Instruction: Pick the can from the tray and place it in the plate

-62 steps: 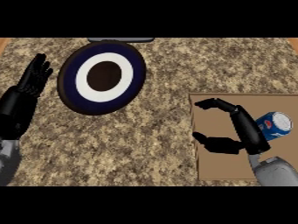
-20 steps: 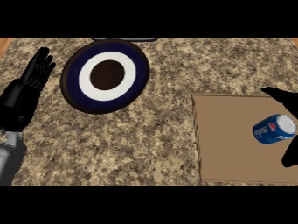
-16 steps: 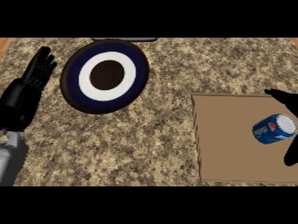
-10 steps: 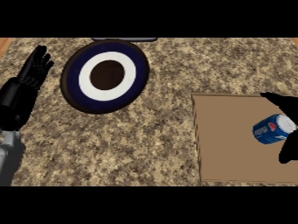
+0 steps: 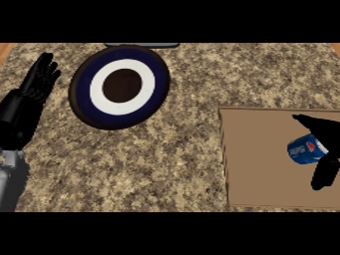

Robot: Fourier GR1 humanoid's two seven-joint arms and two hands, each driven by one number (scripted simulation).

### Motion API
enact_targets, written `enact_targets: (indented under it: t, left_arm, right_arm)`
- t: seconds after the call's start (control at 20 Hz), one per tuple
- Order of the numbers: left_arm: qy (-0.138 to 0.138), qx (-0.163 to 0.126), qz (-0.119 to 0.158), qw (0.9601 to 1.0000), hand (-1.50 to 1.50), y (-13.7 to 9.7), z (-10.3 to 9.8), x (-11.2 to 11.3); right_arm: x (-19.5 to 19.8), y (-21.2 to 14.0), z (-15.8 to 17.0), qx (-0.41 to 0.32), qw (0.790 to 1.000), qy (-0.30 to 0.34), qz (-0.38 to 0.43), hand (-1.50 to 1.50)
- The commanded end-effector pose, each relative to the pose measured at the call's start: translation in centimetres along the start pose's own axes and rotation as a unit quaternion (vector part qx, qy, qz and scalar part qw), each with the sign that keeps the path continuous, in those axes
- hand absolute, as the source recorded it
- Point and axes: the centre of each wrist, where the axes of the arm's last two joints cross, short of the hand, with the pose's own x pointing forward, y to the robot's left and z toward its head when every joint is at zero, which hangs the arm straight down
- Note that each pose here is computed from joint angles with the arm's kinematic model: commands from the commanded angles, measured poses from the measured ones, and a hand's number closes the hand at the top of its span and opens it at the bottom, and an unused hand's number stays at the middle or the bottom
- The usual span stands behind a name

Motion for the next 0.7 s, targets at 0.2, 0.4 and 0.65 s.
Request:
enact_targets:
  t: [0.2,0.4,0.65]
  left_arm:
    - [0.001,0.0,-0.002,1.0,0.0,-1.0,-0.6,-0.5]
    - [0.008,0.0,0.005,1.0,0.0,-0.5,-1.2,1.8]
    - [-0.01,-0.004,0.006,0.9999,0.0,-0.3,0.0,-0.8]
  right_arm:
    - [-0.7,0.6,-1.3,-0.112,0.992,-0.059,-0.001,1.5]
    - [-0.3,-0.2,-2.2,-0.172,0.983,-0.058,0.007,1.5]
    - [2.8,4.5,-4.6,-0.233,0.969,-0.026,-0.074,1.5]
